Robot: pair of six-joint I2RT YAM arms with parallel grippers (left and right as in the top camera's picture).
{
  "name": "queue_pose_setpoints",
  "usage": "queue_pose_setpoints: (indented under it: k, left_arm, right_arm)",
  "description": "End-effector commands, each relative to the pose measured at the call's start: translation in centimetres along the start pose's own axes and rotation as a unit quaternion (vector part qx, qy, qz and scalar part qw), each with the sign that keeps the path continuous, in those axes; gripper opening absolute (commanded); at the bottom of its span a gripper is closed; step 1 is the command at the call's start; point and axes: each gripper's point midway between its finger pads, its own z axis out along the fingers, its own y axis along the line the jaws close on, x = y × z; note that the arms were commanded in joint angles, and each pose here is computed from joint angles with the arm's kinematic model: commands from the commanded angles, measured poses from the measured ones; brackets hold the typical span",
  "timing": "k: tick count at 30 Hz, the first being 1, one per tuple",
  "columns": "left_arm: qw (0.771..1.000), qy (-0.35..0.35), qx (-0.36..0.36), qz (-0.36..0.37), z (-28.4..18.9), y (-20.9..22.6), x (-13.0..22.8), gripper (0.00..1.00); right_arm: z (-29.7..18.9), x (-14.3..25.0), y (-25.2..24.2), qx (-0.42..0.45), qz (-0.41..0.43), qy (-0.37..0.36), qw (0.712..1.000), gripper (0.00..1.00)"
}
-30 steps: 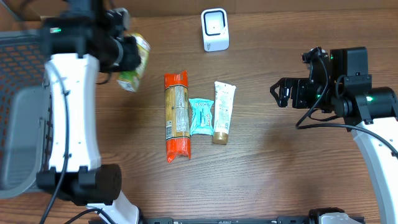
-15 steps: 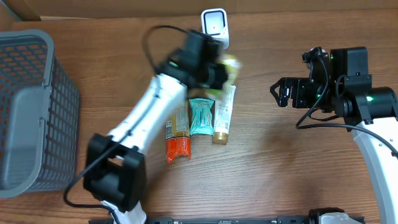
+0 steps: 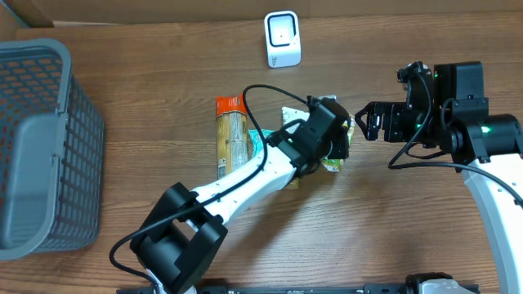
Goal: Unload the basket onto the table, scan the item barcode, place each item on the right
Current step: 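Carry the snack bag over and set it right of the white tube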
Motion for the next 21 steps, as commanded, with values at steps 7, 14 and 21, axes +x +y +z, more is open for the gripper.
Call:
queue_pose_setpoints:
  k: [7,14,21]
  left_arm:
    - [0.999,-0.011,-0.035,-0.012,1.4,2.3,-0.5,0.88]
    - [0.996,-0.041,-0.035,0.068,-1.6,2.7,-4.1,0.99]
    - [0.991,-0.107,-0.066,0.052,-12.3,6.6,-10.4,1.00]
  right_arm:
    - [-0.5,-0.7,0.5,-0.005,-0.007,-0.010,1.000,1.00]
    - [-0.5,-0.7,0.5,-0.005,-0.007,-0.010,1.000,1.00]
    - [0.9,-0.7,0.1,-0.004,0.023,0.004,1.000,1.00]
